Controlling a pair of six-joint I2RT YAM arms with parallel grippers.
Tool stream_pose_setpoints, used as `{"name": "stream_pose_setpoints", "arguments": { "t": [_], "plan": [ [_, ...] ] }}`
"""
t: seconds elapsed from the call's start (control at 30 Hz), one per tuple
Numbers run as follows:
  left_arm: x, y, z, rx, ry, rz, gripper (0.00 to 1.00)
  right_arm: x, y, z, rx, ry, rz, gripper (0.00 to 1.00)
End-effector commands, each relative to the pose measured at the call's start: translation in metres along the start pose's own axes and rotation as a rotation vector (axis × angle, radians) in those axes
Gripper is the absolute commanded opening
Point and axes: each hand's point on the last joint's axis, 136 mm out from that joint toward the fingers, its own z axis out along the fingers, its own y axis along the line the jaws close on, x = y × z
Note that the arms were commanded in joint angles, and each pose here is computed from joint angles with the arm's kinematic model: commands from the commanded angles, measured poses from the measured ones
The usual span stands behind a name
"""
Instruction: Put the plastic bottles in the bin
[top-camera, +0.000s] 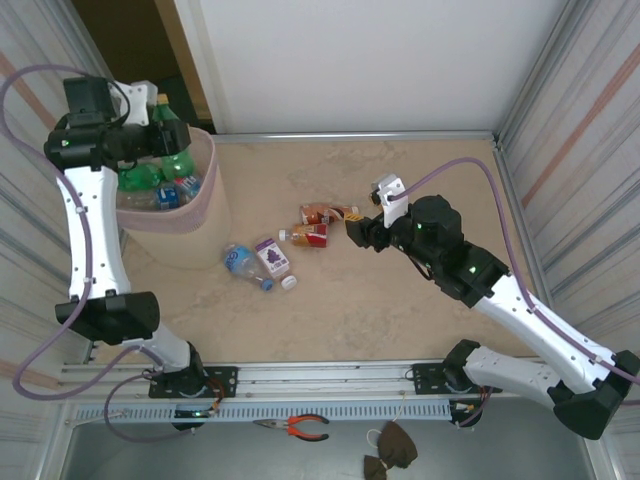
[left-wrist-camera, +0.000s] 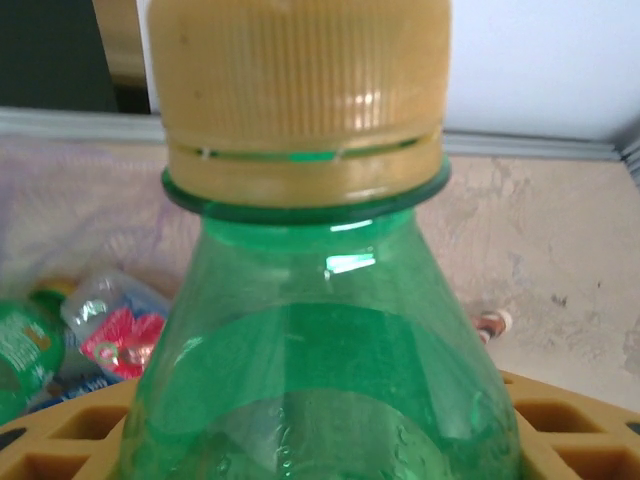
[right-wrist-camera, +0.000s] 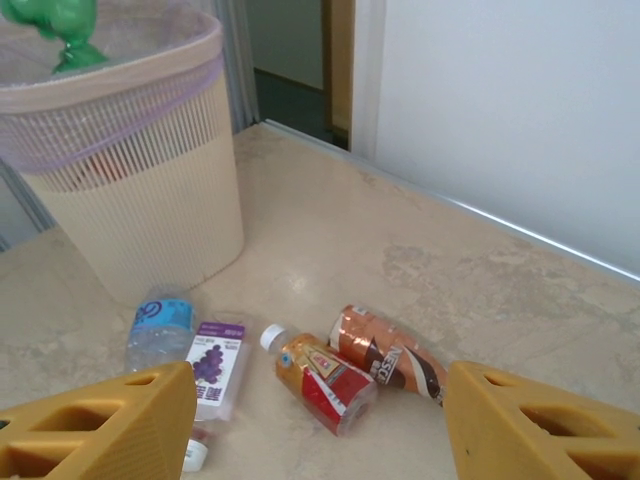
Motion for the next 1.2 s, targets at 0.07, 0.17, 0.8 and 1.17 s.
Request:
{"name": "stream_pose_setpoints", "arguments": {
  "t": [0.07, 0.17, 0.8, 1.17],
  "plan": [
    [0.048, 0.012, 0.018, -0.007, 0.127, -0.062, 0.54, 0.003, 0.001, 0.002, -0.018, -0.008, 0.025, 0.66],
    [0.07, 0.02, 0.028, -0.02, 0.167, -0.084, 0.54, 0.005, 0.0, 0.0, -0.014, -0.007, 0.026, 0.66],
    [0.153, 0.081, 0.078, -0.098, 0.27, -0.23, 0.6, 0.01, -0.007, -0.003, 0.006, -0.001, 0.043, 0.66],
    [0.093, 0.062, 0.026, -0.124, 0.075, -0.15, 0.84, 0.004, -0.009, -0.007, 0.014, -0.009, 0.045, 0.66]
  ]
}}
